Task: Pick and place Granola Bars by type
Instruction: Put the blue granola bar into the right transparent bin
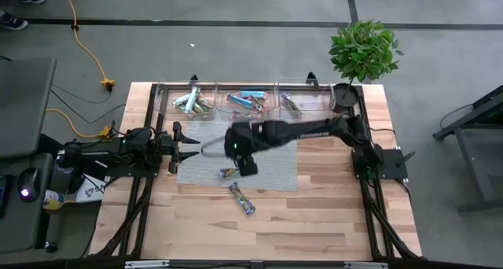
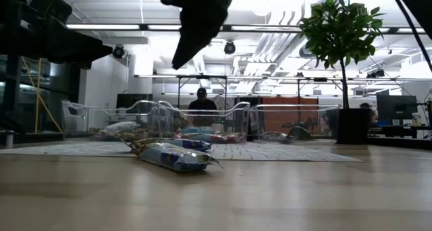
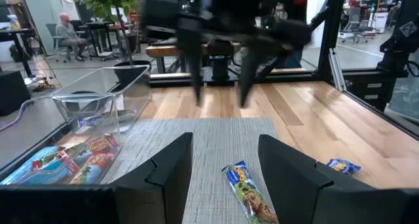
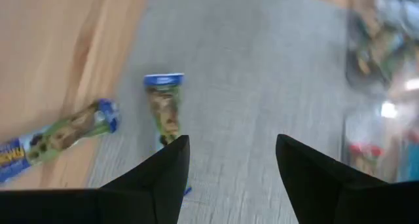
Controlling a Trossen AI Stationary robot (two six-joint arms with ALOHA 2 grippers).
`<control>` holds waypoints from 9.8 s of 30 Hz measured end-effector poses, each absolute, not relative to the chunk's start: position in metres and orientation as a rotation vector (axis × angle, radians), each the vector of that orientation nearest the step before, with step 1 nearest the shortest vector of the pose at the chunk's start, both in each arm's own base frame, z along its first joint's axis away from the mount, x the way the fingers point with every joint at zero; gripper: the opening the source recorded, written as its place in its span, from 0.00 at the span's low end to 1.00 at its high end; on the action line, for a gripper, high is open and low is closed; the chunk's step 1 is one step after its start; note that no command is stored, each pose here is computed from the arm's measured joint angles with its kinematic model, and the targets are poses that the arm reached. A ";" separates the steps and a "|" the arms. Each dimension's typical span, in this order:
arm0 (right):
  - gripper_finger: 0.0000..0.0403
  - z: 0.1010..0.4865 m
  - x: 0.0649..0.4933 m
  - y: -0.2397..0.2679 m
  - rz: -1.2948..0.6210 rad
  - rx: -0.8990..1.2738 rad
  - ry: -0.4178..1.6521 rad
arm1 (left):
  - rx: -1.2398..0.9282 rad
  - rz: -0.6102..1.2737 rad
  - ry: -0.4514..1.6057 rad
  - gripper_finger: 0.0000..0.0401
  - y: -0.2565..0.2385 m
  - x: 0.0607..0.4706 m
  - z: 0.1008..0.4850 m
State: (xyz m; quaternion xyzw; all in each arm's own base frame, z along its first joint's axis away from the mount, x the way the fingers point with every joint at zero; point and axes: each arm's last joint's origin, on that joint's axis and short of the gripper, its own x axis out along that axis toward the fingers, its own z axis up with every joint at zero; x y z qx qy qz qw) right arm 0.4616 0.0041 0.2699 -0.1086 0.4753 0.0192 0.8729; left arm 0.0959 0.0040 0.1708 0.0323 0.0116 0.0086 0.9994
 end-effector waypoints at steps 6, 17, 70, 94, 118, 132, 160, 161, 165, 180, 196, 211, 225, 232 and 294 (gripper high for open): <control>0.56 0.241 0.462 0.029 0.091 -0.249 0.987 | 0.064 0.017 0.023 0.43 0.004 0.096 0.171; 0.65 0.201 0.460 0.029 0.123 -0.078 0.948 | 0.065 0.018 0.023 0.43 0.004 0.096 0.171; 0.62 0.124 0.455 0.014 0.093 -0.035 0.965 | 0.064 0.017 0.022 0.43 0.004 0.096 0.171; 0.28 0.127 0.459 0.016 0.011 0.141 0.914 | 0.065 0.017 0.022 0.43 0.004 0.096 0.171; 0.24 0.279 0.374 -0.074 -0.974 0.245 0.676 | 0.065 0.018 0.022 0.43 0.004 0.096 0.171; 0.23 0.271 0.311 -0.166 -1.228 0.498 0.919 | 0.065 0.017 0.023 0.43 0.004 0.096 0.171; 0.52 0.296 0.377 -0.116 -0.346 0.498 0.635 | 0.064 0.018 0.024 0.43 0.004 0.096 0.171; 0.52 0.297 0.382 -0.103 -0.309 0.495 0.628 | 0.065 0.017 0.023 0.43 0.004 0.096 0.171; 0.52 0.296 0.394 -0.040 -0.229 0.466 0.649 | 0.064 0.018 0.024 0.43 0.004 0.096 0.171; 0.58 0.206 0.417 0.145 -0.264 0.501 0.707 | 0.064 0.017 0.023 0.43 0.004 0.096 0.171; 0.64 0.144 0.430 0.131 -0.251 0.549 0.930 | 0.065 0.017 0.023 0.43 0.004 0.096 0.171; 0.64 0.117 0.442 0.133 -0.231 0.620 0.900 | 0.065 0.018 0.022 0.43 0.004 0.096 0.171; 0.43 0.111 0.440 0.138 -0.283 0.628 0.896 | 0.064 0.017 0.022 0.43 0.004 0.096 0.171; 0.27 0.111 0.440 0.138 -0.277 0.644 0.895 | 0.065 0.018 0.022 0.43 0.004 0.096 0.171; 0.10 0.272 0.286 -0.210 -1.096 0.463 1.023 | 0.064 0.018 0.023 0.43 0.004 0.096 0.171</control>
